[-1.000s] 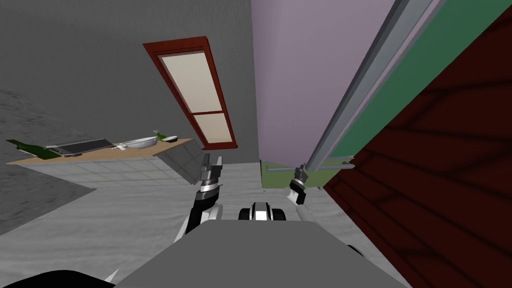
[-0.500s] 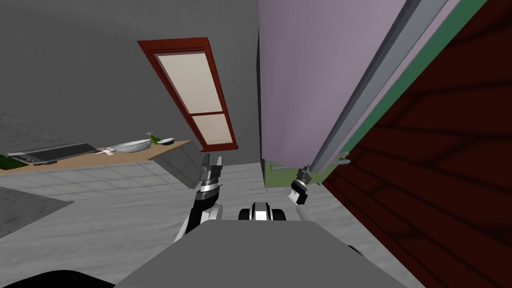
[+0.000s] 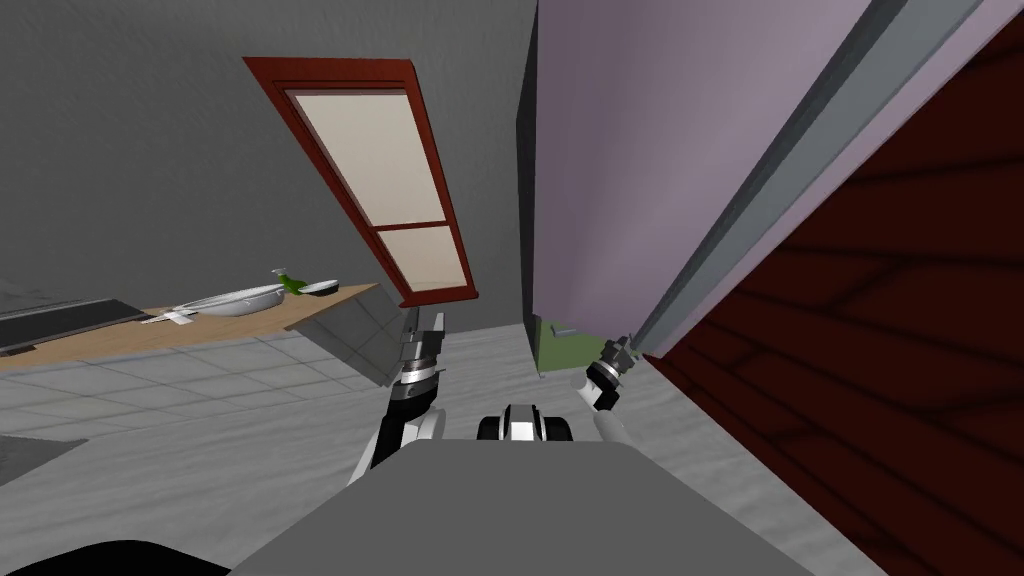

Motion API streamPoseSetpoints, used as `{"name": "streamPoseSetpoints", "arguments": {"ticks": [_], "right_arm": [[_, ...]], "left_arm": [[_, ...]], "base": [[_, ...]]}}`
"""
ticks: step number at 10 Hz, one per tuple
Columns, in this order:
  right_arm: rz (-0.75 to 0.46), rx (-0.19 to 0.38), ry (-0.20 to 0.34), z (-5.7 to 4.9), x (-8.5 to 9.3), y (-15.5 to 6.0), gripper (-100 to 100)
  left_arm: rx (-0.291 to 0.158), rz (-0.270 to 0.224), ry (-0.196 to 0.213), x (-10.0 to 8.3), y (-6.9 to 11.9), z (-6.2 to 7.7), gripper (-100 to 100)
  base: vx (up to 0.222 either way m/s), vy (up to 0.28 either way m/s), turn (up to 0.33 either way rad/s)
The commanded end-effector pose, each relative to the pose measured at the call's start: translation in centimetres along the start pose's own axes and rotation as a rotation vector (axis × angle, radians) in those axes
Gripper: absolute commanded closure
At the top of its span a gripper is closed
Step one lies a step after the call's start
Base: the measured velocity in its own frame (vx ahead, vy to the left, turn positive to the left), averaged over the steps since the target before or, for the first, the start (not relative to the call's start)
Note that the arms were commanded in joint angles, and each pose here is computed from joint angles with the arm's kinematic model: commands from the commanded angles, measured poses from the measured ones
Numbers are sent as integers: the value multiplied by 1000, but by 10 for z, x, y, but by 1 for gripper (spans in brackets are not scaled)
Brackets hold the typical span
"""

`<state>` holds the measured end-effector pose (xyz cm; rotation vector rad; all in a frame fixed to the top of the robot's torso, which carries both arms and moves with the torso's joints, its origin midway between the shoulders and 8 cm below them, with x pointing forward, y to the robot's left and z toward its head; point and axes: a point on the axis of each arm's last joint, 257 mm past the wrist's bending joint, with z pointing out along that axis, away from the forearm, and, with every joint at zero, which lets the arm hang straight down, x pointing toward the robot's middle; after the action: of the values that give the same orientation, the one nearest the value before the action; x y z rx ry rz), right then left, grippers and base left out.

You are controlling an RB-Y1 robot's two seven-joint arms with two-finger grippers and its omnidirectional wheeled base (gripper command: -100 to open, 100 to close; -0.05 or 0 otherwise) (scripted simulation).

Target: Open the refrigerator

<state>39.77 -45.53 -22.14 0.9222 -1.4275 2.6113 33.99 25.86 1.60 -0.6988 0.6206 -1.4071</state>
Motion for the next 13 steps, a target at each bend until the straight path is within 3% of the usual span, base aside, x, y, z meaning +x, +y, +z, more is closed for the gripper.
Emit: {"name": "streamPoseSetpoints", "arguments": {"ticks": [1, 2, 9, 10, 13], "right_arm": [[-10, -12, 20, 0, 6, 5, 100], [-36, -48, 70, -2, 20, 16, 100], [-115, -147, 253, -1, 73, 40, 100], [-101, -143, 208, 5, 55, 30, -100], [-94, -140, 196, 18, 44, 11, -100]], "left_arm": [[0, 0, 0, 0, 0, 0, 0], [0, 0, 0, 0, 0, 0, 0], [0, 0, 0, 0, 0, 0, 0], [0, 0, 0, 0, 0, 0, 0], [0, 1, 0, 0, 0, 0, 0]], "base": [[-19, 119, -25], [33, 191, -82], [37, 248, -119], [-11, 108, -80], [-68, -21, -20]]}}
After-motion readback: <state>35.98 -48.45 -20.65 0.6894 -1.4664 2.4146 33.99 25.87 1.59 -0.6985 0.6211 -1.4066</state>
